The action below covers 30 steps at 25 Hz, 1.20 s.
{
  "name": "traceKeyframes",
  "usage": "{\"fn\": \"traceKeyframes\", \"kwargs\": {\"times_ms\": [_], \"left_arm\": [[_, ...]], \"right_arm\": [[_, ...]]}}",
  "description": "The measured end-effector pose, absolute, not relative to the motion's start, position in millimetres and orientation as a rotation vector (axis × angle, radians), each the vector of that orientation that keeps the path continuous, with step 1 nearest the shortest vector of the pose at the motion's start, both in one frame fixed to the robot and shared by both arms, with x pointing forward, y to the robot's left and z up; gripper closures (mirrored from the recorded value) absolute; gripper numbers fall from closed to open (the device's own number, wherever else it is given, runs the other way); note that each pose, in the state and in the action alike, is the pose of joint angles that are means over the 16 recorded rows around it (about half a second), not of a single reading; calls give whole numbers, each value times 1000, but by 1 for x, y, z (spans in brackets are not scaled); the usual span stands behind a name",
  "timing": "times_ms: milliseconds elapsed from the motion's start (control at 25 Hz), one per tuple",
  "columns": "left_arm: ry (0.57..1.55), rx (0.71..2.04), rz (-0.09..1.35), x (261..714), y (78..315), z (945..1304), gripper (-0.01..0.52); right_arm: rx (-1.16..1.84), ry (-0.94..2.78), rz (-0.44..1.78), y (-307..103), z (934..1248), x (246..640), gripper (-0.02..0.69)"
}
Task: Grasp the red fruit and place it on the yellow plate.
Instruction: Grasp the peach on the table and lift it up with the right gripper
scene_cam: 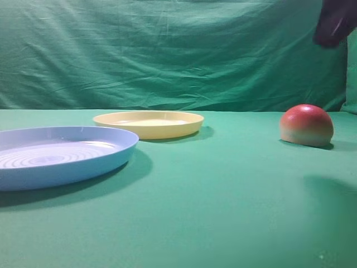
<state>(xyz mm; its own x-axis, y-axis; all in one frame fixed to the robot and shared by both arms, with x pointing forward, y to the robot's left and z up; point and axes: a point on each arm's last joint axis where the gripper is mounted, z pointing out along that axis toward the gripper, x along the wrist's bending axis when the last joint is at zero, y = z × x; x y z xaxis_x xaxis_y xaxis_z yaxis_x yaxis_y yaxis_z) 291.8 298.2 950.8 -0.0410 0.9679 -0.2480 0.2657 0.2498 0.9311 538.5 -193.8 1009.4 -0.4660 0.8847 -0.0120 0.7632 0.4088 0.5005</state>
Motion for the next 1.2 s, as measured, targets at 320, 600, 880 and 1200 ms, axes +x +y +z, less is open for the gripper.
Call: {"fn": "traceKeyframes", "kwargs": {"times_ms": [320, 600, 880, 1200], "left_arm": [[1519, 1203, 881, 292, 298, 951, 357], [1519, 1203, 881, 292, 298, 951, 357], [1519, 1203, 881, 292, 298, 951, 357], [1519, 1203, 881, 292, 298, 951, 357]], "right_arm": [[1481, 2382, 599, -193, 980, 564, 43], [1532, 2388, 549, -198, 951, 576, 57], [1559, 2405, 518, -198, 940, 583, 197], [1501, 2384, 616, -181, 977, 600, 360]]}}
